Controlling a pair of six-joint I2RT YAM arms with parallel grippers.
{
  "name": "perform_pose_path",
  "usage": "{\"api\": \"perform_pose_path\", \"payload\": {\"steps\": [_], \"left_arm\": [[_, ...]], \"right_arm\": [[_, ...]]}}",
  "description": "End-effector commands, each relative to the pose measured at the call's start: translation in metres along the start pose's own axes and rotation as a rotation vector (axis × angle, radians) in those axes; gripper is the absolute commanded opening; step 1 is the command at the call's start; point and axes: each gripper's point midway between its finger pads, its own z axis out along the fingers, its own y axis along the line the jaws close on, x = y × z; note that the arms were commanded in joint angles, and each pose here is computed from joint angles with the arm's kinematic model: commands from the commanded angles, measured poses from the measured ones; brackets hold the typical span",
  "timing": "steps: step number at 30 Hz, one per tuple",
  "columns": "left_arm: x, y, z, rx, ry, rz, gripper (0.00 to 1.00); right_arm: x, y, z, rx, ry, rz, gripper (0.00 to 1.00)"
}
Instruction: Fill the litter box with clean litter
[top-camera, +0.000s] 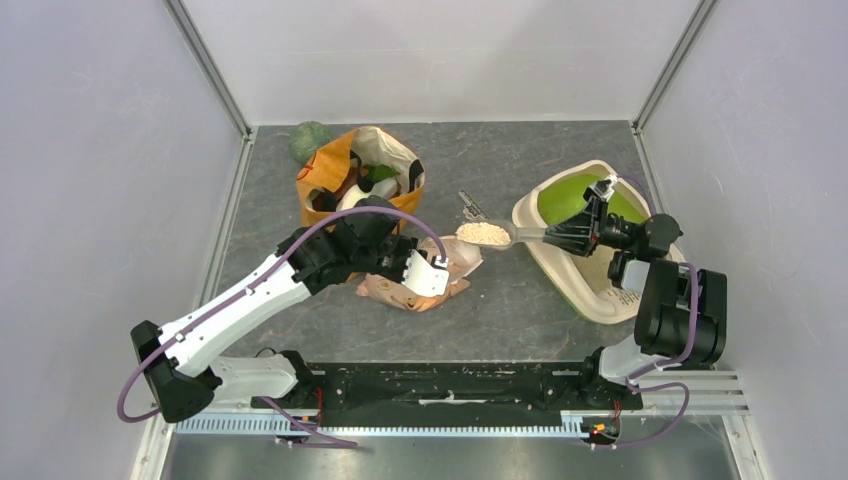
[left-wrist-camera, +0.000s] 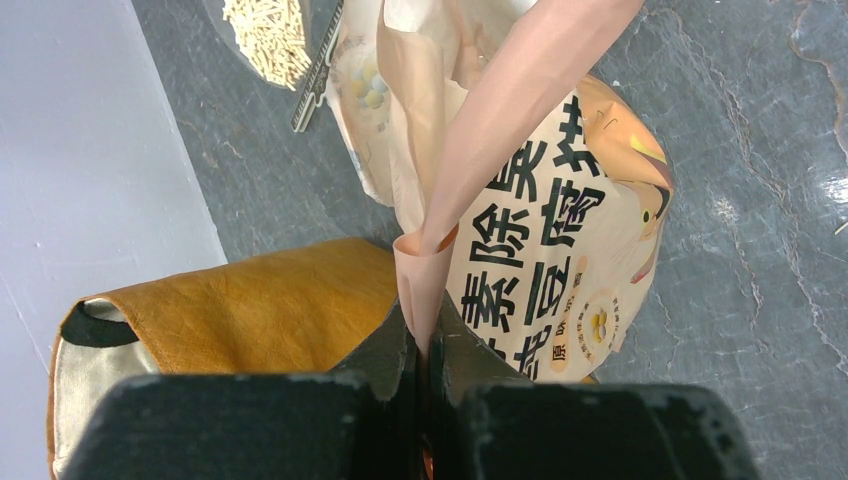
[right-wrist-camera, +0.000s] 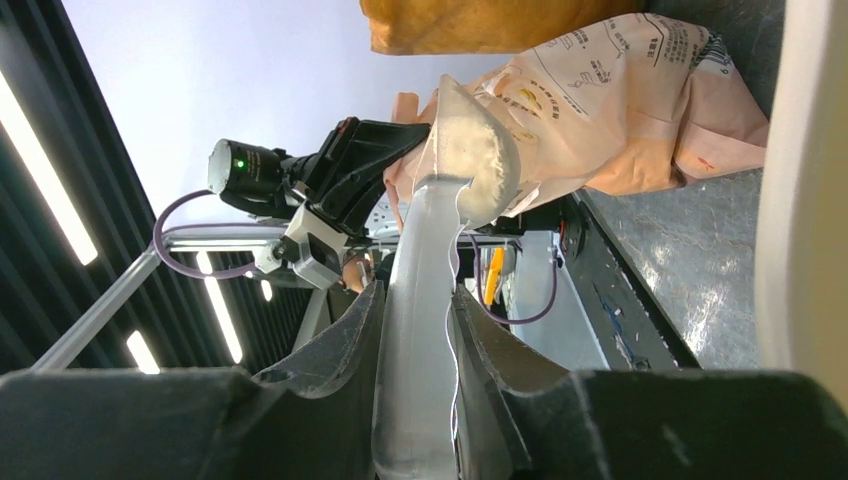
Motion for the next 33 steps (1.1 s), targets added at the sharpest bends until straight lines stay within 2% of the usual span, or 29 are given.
{"api": "perform_pose_path", "payload": {"steps": [1, 10, 26, 33], "left_arm": [[-0.023, 0.020, -0.008, -0.058, -0.080, 0.021, 0.02], [-0.023, 0.021, -0.007, -0.056, -0.081, 0.028, 0.02], [-0.023, 0.021, -0.006, -0.054, -0.082, 0.039, 0.02], [-0.023, 0.020, -0.006, -0.052, -0.083, 0.044, 0.02]], "right_arm": [[-0.003, 0.013, -0.007, 0.014, -0.005, -0.121, 0.00], [-0.022, 0.024, -0.028, 0.030, -0.074, -0.126, 0.00], [-0.070, 0.036, -0.101, 0.050, -0.334, -0.088, 0.00], [-0.079, 0.042, -0.129, 0.058, -0.428, -0.090, 0.00]]}}
